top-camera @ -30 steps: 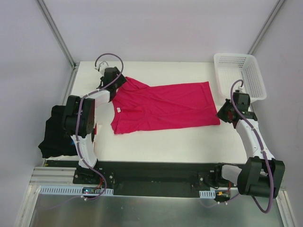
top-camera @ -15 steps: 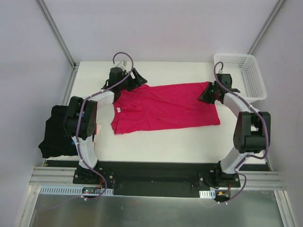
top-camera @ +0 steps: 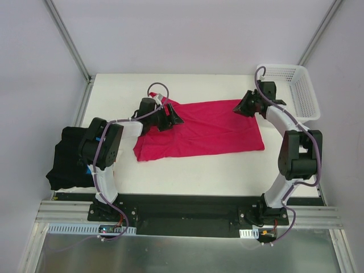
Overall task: Fold and stack the t-shirts
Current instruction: Fold the flattened tshirt in 1/3 of the way
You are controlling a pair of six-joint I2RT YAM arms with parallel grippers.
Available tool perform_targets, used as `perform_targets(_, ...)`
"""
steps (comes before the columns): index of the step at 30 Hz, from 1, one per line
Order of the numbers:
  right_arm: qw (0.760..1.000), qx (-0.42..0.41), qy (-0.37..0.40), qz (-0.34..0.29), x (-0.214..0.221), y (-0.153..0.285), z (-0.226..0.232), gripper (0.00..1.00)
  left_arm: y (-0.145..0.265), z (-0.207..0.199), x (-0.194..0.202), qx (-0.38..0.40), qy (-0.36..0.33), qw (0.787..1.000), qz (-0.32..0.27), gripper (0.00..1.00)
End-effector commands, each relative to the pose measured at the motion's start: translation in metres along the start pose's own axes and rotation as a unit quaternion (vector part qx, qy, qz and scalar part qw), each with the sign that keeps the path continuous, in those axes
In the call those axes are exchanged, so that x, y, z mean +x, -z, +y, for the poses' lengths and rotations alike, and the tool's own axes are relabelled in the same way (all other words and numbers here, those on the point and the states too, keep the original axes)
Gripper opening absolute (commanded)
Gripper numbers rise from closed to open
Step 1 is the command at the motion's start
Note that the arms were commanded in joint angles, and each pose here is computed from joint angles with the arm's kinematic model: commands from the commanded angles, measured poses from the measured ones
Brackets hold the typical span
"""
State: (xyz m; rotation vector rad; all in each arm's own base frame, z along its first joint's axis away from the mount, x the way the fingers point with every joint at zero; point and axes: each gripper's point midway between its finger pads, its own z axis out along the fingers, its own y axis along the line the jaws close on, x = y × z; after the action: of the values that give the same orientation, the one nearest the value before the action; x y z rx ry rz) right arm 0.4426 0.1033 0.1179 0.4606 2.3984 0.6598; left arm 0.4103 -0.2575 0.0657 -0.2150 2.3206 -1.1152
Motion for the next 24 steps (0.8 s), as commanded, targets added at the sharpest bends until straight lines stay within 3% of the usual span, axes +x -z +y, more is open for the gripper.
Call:
perform_targets(1, 1.0, -0.02, 0.008, -0.021, -0.022, 0.007, 0.016, 0.19, 0.012, -0.019, -0.008, 0.02, -0.003, 1.0, -0.022, 0.76)
perform_targets(9, 0.999, -0.022, 0.002, -0.049, -0.04, 0.029, 0.013, 0.21, 0.016, 0.007, -0.006, -0.019, 0.059, 0.996, -0.06, 0.76)
perform_targets(24, 0.995, -0.026, 0.004, -0.096, -0.058, 0.067, 0.016, 0.22, 0.044, 0.055, -0.005, -0.093, 0.089, 0.985, -0.114, 0.78)
